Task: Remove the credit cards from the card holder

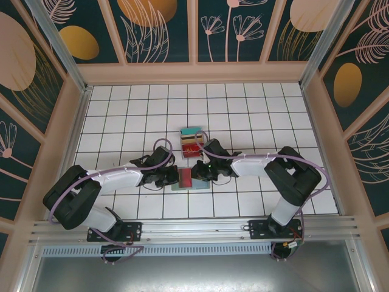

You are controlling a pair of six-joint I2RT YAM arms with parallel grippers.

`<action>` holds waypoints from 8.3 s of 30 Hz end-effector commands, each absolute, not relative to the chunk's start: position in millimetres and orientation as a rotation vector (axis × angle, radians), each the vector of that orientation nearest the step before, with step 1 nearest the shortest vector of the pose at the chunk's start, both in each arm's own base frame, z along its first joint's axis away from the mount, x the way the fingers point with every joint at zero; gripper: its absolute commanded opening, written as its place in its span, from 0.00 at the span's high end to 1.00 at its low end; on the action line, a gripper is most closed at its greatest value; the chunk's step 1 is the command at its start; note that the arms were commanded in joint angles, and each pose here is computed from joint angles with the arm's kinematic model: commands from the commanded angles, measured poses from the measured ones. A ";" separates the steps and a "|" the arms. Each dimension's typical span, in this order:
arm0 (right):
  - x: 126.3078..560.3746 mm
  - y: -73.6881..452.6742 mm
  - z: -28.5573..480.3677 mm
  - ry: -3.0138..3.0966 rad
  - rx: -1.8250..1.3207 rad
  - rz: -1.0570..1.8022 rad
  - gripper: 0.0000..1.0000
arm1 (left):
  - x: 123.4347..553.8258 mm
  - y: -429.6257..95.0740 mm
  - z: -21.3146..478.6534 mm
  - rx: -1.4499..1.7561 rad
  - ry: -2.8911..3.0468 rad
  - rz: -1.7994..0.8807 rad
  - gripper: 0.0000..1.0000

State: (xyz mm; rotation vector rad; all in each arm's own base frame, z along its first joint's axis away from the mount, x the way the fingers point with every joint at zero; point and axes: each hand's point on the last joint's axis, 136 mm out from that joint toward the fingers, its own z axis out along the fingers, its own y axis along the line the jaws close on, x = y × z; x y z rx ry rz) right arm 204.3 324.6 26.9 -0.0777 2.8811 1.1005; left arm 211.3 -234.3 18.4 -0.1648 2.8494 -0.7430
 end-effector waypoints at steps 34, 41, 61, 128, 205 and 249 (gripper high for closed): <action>202.3 312.0 23.5 2.880 -0.070 1.133 1.00 | 200.8 -205.4 3.6 -0.205 2.915 -0.532 1.00; 202.4 302.2 22.8 2.890 -0.056 1.090 1.00 | 200.9 -207.1 3.6 -0.201 2.914 -0.545 1.00; 213.6 246.3 63.3 2.804 -0.154 0.936 1.00 | 211.7 -220.5 20.9 -0.186 2.869 -0.621 1.00; 293.7 321.8 85.2 1.789 -1.865 -0.384 0.96 | 216.7 -112.8 140.4 -0.681 2.150 -0.701 0.02; 198.0 267.9 24.8 2.744 -0.113 0.543 0.65 | 213.9 -243.5 61.8 -0.271 2.644 -0.942 0.59; 197.9 270.0 19.7 2.767 -0.115 0.529 0.66 | 211.8 -277.0 58.5 -0.105 2.687 -1.040 0.56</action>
